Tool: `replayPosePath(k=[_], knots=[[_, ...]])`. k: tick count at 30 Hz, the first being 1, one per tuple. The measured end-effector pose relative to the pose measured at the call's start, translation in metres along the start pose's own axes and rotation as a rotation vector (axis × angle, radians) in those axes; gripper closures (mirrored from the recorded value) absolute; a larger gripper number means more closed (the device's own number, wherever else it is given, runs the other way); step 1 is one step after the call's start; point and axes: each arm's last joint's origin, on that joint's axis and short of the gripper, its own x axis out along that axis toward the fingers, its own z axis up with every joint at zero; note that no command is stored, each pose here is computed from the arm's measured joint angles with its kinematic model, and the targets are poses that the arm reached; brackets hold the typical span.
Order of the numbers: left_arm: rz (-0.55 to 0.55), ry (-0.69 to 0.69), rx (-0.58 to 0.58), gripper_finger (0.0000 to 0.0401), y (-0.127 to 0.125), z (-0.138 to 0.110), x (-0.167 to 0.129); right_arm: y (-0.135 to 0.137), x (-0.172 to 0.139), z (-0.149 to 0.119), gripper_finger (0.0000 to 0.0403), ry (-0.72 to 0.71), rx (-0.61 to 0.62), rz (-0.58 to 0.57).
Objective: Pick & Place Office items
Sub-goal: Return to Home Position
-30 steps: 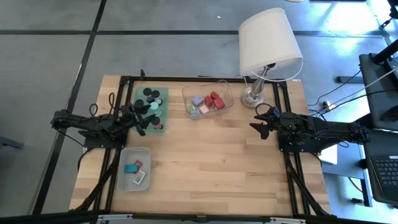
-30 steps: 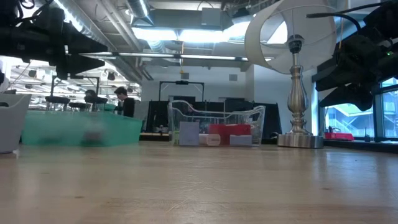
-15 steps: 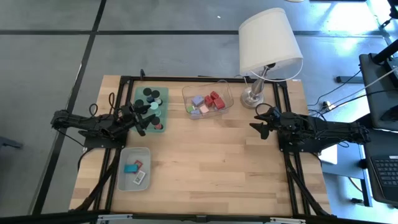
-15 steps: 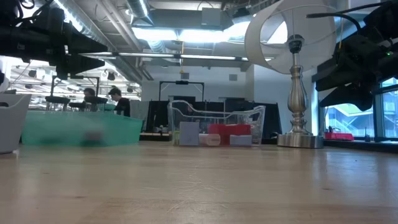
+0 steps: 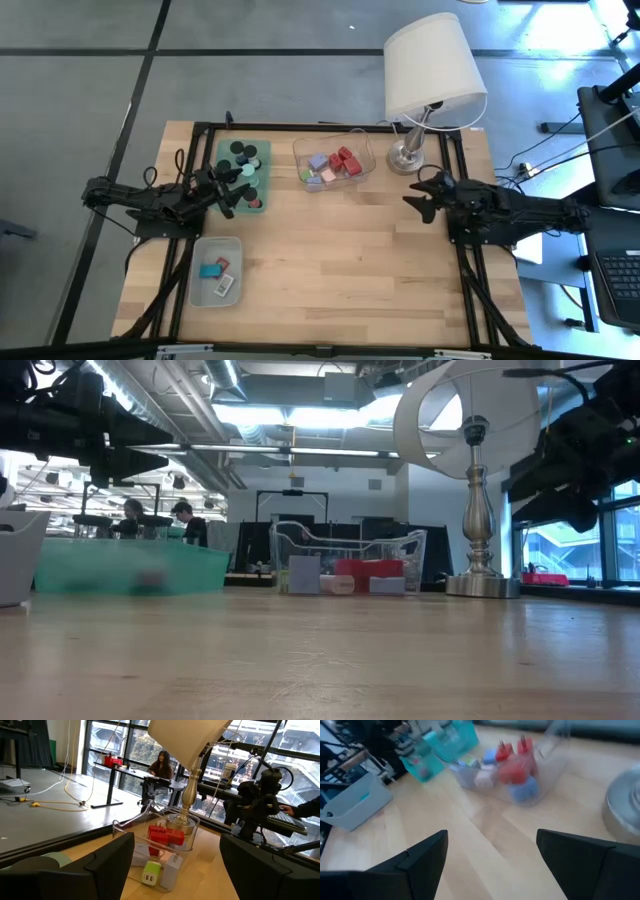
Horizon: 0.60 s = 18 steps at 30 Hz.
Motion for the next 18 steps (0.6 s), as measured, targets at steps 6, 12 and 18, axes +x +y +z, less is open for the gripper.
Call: replayPosePath(k=[6, 12, 18], knots=[[0.0, 0.0, 0.0, 0.0111, 0.0, 0.0, 0.0, 0.006, -0.011, 0.016, 0.0096, -0.226, -0.213, 0.072], [0.0, 0.0, 0.0, 0.0111, 0.0, 0.0, 0.0, 0.016, -0.021, 0.035, 0.0096, -0.5, -0.461, 0.115], [0.0, 0.0, 0.0, 0.0111, 0.0, 0.0, 0.0, 0.017, -0.014, 0.029, 0.0096, -0.585, -0.519, 0.19]])
